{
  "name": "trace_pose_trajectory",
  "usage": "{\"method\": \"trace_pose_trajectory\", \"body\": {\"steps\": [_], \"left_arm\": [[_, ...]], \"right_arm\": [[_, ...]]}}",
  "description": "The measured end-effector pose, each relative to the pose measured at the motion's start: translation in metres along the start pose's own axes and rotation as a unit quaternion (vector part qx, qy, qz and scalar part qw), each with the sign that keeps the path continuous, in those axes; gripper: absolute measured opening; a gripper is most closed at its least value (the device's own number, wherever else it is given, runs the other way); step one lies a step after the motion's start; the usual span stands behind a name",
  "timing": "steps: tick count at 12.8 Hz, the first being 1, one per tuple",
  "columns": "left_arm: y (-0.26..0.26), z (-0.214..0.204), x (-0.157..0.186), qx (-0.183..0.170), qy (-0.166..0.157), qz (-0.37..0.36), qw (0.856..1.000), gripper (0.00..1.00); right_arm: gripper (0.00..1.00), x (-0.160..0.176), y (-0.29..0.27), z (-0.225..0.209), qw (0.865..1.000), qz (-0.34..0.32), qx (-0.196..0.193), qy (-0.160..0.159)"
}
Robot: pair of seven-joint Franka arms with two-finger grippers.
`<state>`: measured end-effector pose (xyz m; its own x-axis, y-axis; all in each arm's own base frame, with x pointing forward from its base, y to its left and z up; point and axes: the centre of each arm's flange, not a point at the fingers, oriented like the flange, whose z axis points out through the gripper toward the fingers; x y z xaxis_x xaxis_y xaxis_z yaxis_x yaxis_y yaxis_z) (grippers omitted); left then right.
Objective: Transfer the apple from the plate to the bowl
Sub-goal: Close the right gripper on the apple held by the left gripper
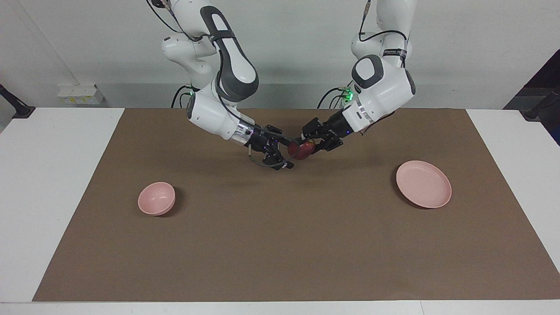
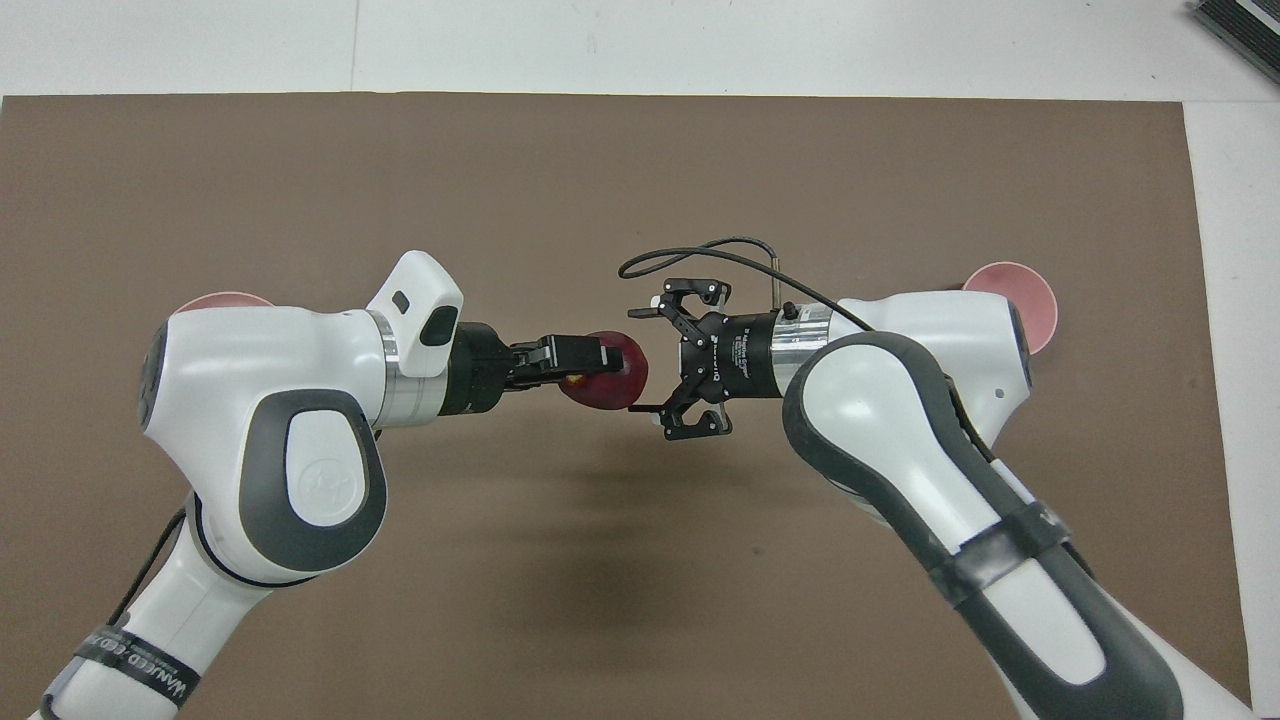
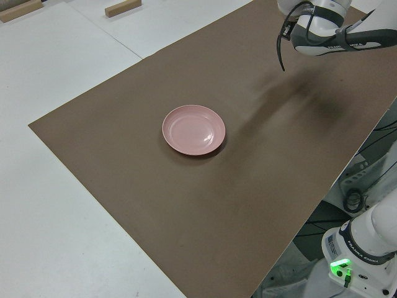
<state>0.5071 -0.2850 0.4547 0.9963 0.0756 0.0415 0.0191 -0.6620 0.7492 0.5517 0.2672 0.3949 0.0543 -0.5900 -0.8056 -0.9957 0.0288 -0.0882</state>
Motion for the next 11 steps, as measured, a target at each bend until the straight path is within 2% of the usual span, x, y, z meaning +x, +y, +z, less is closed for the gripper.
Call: {"method": "trace_pose_trajectory", "body": {"steps": [8, 9, 10, 11], "left_arm": [[0.02, 0.002, -0.002, -0.009, 0.015, -0.009, 1.0, 0.72], [0.021, 0.001, 0.0, -0.009, 0.019, -0.01, 1.0, 0.72], [0.021, 0.0, 0.001, -0.01, 0.021, -0.007, 1.0, 0.72], [0.022, -0.001, 0.002, -0.01, 0.022, -0.005, 1.0, 0.72]], "right_arm": [[0.99, -0.011, 0.001, 0.004, 0.999, 0.025, 0.012, -0.037], [0.92, -0.012, 0.002, 0.005, 0.999, 0.026, 0.011, -0.04], [0.78, -0.014, 0.002, 0.005, 0.999, 0.025, 0.012, -0.041], [0.78, -0.015, 0.001, 0.004, 0.999, 0.024, 0.013, -0.041]]}}
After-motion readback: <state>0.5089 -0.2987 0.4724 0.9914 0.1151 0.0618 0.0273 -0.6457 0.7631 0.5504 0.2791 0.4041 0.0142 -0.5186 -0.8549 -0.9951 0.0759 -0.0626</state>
